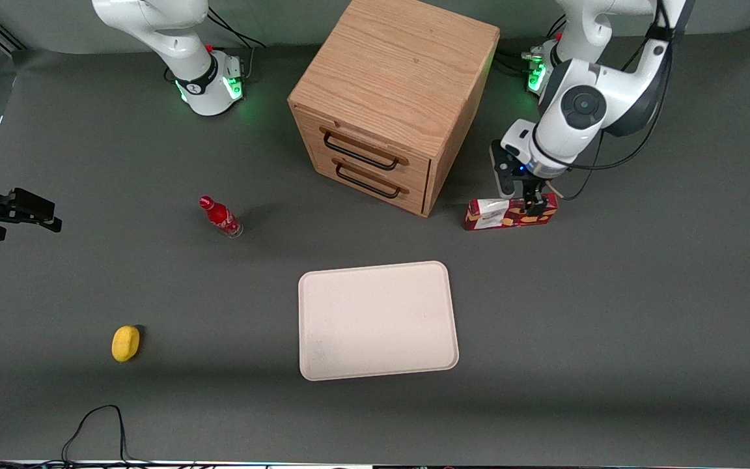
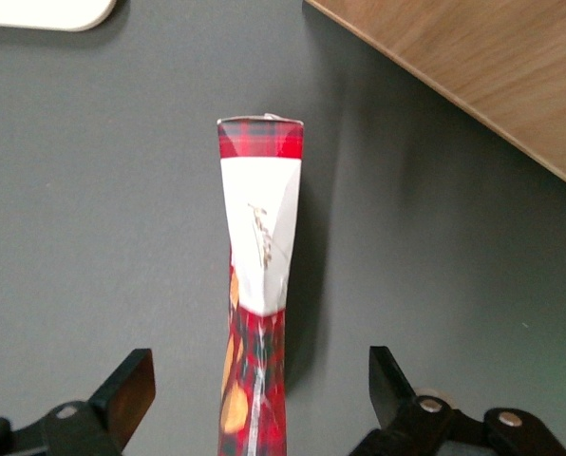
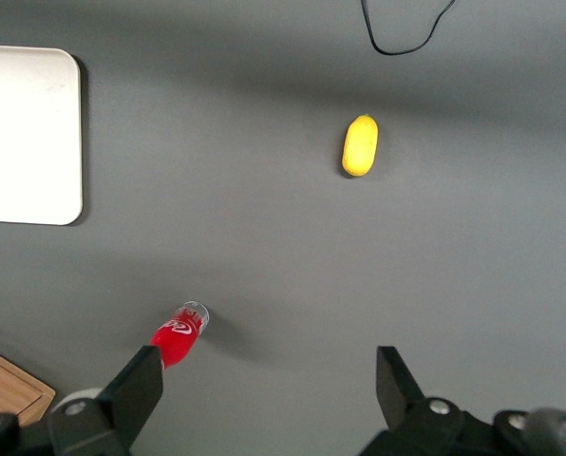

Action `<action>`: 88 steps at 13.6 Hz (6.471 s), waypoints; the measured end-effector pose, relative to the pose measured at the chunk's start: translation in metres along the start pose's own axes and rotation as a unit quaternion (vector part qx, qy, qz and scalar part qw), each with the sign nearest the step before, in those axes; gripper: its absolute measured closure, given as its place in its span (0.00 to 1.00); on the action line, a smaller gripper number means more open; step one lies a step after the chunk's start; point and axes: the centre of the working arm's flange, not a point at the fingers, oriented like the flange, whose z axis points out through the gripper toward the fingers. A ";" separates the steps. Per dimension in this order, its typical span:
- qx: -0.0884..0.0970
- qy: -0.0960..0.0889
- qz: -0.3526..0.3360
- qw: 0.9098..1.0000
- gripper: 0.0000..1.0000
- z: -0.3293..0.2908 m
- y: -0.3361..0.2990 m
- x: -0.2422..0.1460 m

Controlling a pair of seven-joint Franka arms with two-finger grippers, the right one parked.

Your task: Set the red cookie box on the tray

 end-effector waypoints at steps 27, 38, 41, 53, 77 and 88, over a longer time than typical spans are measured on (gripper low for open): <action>-0.064 -0.038 -0.118 0.990 0.97 -0.103 -0.042 0.001; -0.014 -0.033 -0.262 0.964 0.97 -0.331 -0.084 -0.024; -0.007 -0.030 -0.396 0.918 0.97 -0.331 -0.090 -0.016; -0.005 0.020 -0.660 0.751 0.97 -0.210 -0.146 0.202; 0.026 0.036 -0.709 0.704 0.34 0.014 -0.217 0.231; 0.035 -0.032 -0.648 0.760 0.00 -0.235 -0.147 0.023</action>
